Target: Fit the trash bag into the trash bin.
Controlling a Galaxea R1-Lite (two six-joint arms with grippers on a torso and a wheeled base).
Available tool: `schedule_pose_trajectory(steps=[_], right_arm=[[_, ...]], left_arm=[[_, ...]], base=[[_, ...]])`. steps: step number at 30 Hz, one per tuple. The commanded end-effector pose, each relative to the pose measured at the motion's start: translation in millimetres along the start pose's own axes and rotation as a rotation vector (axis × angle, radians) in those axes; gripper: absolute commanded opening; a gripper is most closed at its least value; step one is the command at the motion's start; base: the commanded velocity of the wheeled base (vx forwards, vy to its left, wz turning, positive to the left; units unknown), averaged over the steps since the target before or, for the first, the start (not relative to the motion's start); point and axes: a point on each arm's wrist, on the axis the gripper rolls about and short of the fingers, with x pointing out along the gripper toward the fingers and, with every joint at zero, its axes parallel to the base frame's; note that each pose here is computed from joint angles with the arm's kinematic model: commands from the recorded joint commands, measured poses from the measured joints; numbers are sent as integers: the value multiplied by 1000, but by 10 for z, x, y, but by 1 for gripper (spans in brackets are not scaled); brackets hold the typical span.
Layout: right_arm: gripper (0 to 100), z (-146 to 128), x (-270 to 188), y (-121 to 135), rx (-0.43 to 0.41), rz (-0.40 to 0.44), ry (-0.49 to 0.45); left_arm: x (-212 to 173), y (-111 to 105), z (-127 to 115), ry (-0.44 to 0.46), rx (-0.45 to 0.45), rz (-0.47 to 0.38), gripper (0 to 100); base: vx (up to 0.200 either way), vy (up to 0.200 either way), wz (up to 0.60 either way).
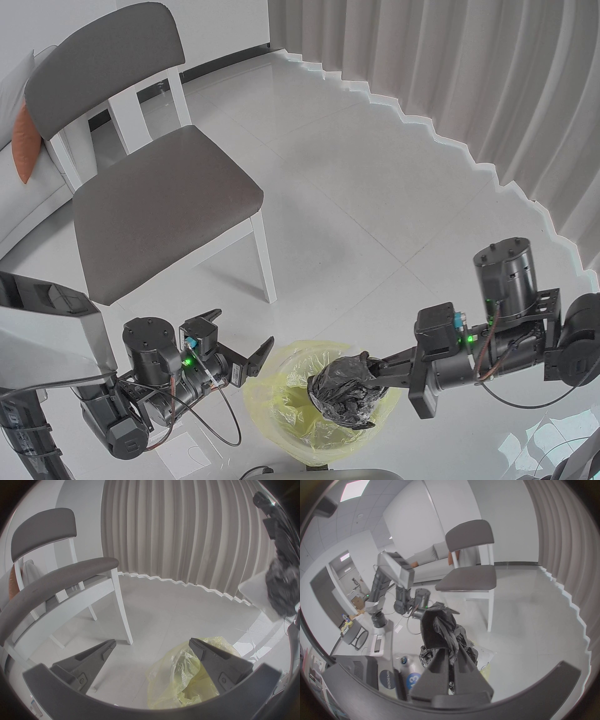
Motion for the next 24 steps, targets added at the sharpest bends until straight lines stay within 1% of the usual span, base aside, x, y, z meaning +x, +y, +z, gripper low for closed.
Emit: schedule_pose_trajectory(steps=[1,5,8,13,17,19,22,24], right_arm=[[0,-238,452,-129,40,30,87],[0,-398,720,-245,63,32,125],[0,-501,837,-348,82,24,152],[0,-649,977,-446,99,20,191],[0,-701,1056,-525,100,9,189],[0,-778,1111,-602,111,-2,196],[0,-815,1148,-648,107,-9,195],[0,-845,1213,-719,82,-19,181]], left_arm=[[-123,31,175,-76,-1,-5,100],[-123,27,144,-62,3,-6,100],[-135,33,122,-51,0,-6,100],[-185,20,63,-22,1,-27,100],[-167,22,18,-7,2,-55,100],[-145,24,-29,11,0,-62,100],[-164,38,-22,10,1,-57,100],[-231,64,17,-2,-5,-51,100]], base=[[0,0,0],[0,0,0],[0,0,0],[0,0,0],[0,0,0],[0,0,0],[0,0,0],[0,0,0]])
